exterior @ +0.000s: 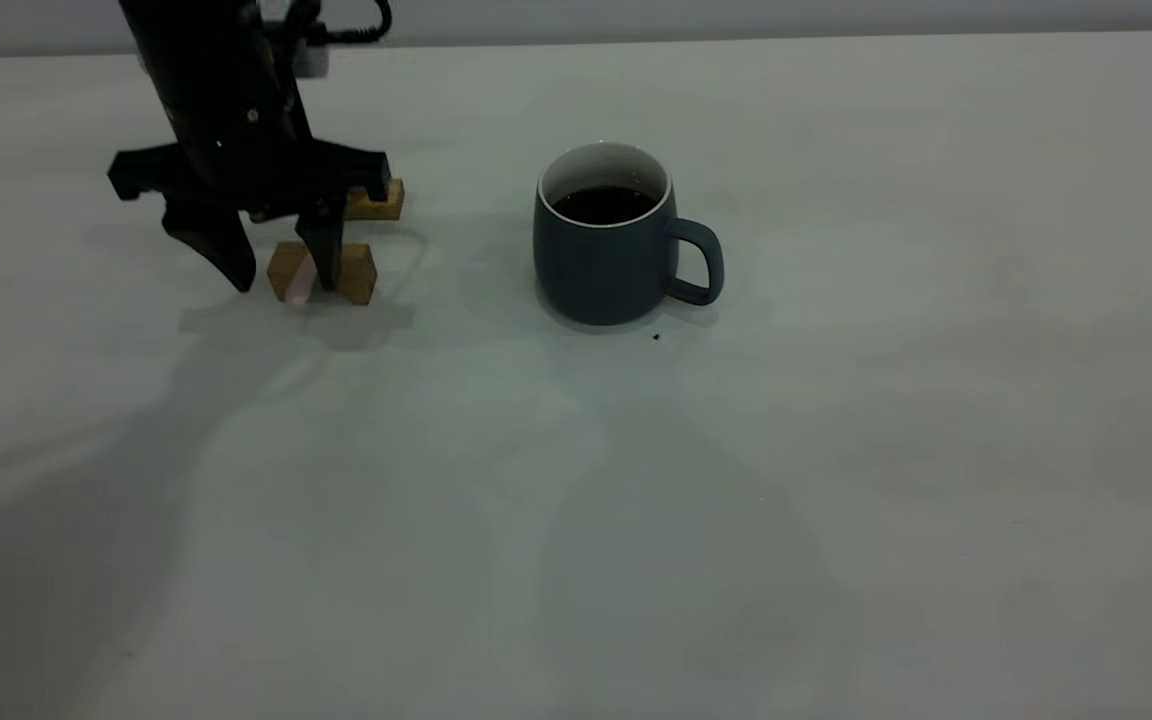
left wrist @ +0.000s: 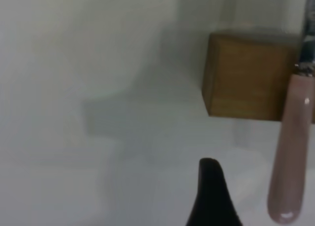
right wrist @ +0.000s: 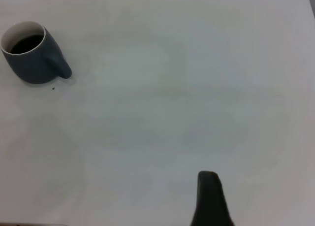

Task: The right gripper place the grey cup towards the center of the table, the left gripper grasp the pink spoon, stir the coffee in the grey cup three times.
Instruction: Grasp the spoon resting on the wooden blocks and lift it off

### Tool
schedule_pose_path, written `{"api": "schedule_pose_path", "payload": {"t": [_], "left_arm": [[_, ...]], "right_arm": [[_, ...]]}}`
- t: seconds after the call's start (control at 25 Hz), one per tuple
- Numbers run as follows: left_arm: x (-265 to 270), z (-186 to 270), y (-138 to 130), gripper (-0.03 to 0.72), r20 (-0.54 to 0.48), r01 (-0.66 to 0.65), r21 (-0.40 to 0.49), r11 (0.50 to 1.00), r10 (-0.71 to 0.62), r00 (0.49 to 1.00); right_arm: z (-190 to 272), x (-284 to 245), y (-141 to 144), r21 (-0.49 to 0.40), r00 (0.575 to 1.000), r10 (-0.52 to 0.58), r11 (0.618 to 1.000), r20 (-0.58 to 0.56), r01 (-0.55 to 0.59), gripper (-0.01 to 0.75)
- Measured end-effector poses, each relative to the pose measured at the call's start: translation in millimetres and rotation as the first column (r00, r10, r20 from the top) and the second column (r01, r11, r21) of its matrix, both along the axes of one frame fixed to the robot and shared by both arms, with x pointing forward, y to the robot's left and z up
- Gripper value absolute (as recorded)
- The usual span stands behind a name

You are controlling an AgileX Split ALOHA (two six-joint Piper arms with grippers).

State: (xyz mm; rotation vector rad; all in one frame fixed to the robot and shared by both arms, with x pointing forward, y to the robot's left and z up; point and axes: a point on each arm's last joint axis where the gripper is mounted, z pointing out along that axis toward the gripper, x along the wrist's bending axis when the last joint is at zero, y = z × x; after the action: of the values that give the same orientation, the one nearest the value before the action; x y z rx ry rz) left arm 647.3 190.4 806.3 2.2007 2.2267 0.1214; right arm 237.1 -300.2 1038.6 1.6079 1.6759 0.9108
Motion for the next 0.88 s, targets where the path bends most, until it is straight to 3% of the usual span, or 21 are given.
{"api": "schedule_pose_path", "payload": {"t": [0.56, 0.72, 0.88], "left_arm": [[4, -26, -1, 0.571, -0.033, -0.005, 0.006, 1.000, 0.005, 0.999], [4, -27, -2, 0.495, -0.033, -0.005, 0.005, 1.000, 0.005, 0.999], [4, -26, -1, 0.354, -0.039, -0.009, 0.008, 1.000, 0.009, 0.999]], "right_arm": [[0, 0, 0, 0.000, 1.000, 0.000, 1.000, 0.000, 0.000, 0.570], [0, 0, 0, 0.000, 1.000, 0.000, 1.000, 0.000, 0.000, 0.570], [0, 0, 0, 0.000, 1.000, 0.000, 1.000, 0.000, 0.000, 0.570]]}}
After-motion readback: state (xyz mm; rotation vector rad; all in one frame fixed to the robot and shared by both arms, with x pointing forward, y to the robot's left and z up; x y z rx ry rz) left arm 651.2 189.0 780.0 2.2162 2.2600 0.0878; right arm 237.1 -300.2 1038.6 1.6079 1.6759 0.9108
